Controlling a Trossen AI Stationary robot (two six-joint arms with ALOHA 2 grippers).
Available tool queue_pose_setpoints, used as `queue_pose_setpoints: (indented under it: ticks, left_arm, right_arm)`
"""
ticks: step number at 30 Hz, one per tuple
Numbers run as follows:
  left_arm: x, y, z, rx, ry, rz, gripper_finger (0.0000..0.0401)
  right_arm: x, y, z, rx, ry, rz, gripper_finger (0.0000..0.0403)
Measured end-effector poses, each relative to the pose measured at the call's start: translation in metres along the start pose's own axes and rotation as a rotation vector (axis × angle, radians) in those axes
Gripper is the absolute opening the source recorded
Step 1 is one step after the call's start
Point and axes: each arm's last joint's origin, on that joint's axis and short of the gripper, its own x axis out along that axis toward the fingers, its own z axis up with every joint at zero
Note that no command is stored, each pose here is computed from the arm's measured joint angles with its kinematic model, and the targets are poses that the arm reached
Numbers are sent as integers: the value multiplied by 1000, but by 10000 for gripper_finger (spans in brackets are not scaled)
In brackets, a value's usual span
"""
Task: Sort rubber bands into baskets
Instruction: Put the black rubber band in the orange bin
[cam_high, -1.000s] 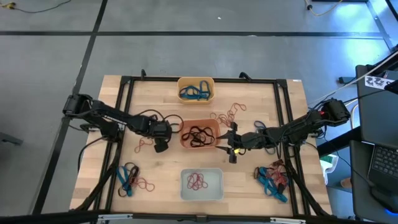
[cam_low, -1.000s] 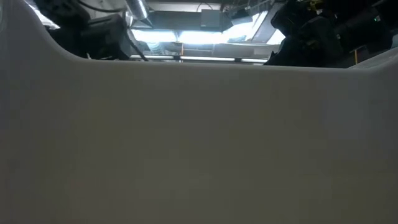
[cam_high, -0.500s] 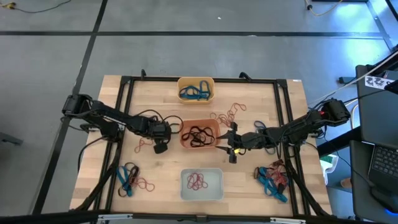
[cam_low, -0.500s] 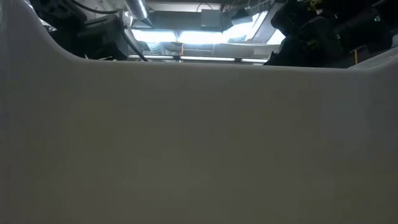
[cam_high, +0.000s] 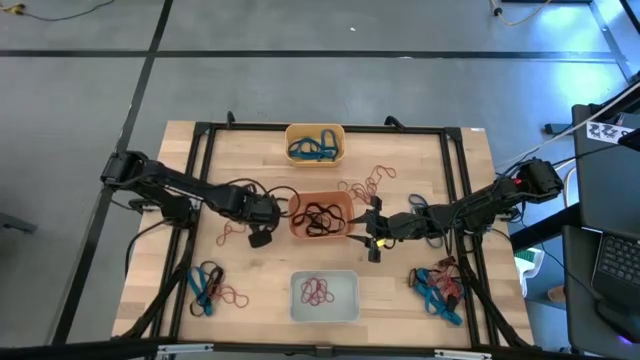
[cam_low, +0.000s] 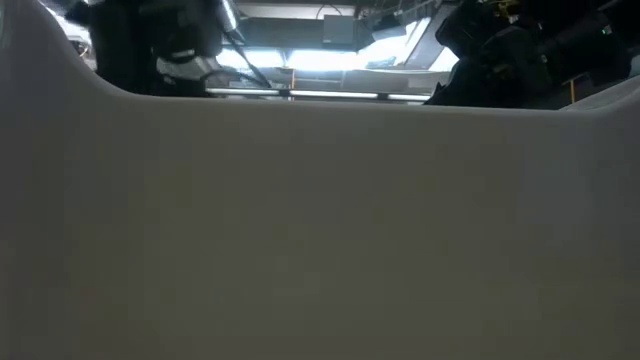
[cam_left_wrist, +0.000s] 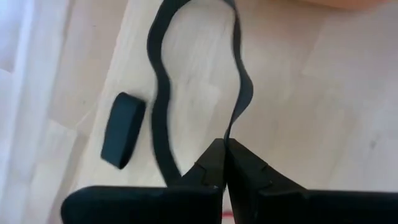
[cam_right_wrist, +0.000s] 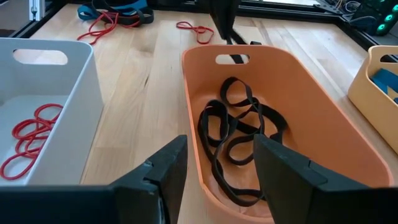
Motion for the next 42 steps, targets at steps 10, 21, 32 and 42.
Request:
queue_pose_setpoints:
  ticks: [10, 21, 32, 42]
  left_arm:
    - [-51, -2, 24, -2, -36, 53, 3]
    - [-102, -2, 47, -21, -175, 83, 3]
    - [-132, -9, 70, 3, -406, 32, 4]
    - [-115, -23, 100, 51, -641, -16, 13]
  right_arm:
    - [0, 0, 0, 0, -1, 0, 182]
    - [0, 0, 0, 0, -1, 0, 182]
    - [0, 0, 0, 0, -1, -1, 182]
    - [0, 0, 0, 0, -1, 0, 182]
